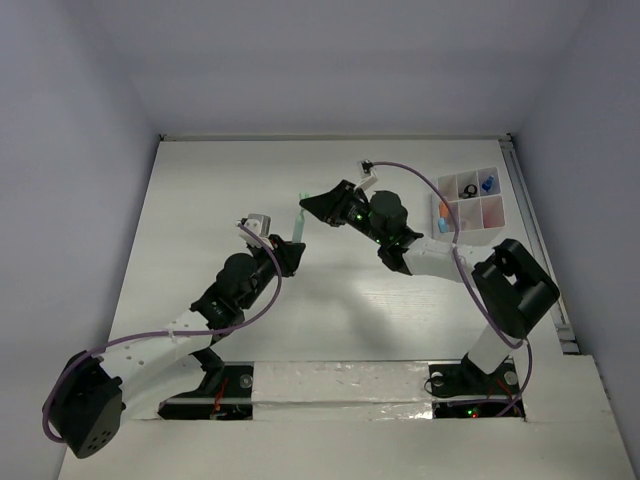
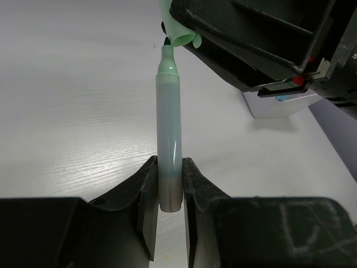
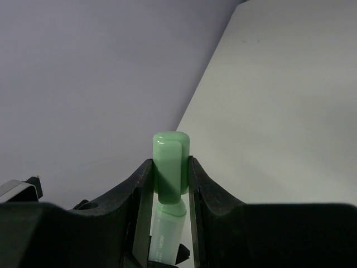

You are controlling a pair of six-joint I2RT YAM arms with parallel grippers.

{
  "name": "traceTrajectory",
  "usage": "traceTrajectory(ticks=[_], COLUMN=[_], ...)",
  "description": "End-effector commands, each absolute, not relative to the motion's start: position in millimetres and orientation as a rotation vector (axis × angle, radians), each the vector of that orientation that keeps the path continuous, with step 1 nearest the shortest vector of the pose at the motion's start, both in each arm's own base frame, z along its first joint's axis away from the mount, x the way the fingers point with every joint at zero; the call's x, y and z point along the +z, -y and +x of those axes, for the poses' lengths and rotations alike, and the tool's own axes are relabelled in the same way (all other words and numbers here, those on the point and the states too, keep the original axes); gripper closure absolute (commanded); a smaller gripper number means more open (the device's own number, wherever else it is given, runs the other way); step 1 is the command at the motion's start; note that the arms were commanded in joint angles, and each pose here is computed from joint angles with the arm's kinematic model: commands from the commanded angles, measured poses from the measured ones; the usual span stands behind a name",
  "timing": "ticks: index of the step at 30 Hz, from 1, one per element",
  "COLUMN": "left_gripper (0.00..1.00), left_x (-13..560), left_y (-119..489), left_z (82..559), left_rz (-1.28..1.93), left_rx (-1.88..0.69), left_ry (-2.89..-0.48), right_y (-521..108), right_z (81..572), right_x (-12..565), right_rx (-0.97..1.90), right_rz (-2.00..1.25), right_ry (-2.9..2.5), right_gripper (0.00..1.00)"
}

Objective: Sort the stationery into containers
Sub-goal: Close the pen cap on the pen.

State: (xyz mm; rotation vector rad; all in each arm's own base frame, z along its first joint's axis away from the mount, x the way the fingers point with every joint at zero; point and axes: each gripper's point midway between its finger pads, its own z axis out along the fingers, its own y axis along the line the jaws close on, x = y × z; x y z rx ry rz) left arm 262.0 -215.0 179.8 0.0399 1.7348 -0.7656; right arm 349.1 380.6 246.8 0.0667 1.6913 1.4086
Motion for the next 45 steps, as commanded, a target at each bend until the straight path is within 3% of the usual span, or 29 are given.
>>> traceTrajectory(ticks=[1, 45], left_gripper=[1.0, 1.0], left_x=[211.6, 230.2], left_y=[218.8, 220.9], left_z=[267.1, 278.0], left_rz=[0.035, 0.014], left_rx=[-0.79, -0.746], left_ry=[-1.65, -1.617], right_y=[-382.9, -392.7], right_z=[352.4, 346.0], right_x=[264.4, 258.3], right_rx=[1.428, 1.407], right_rz=[0.068, 0.038], right_ry=[-1.606, -1.627], right_gripper=[0.98, 0.96])
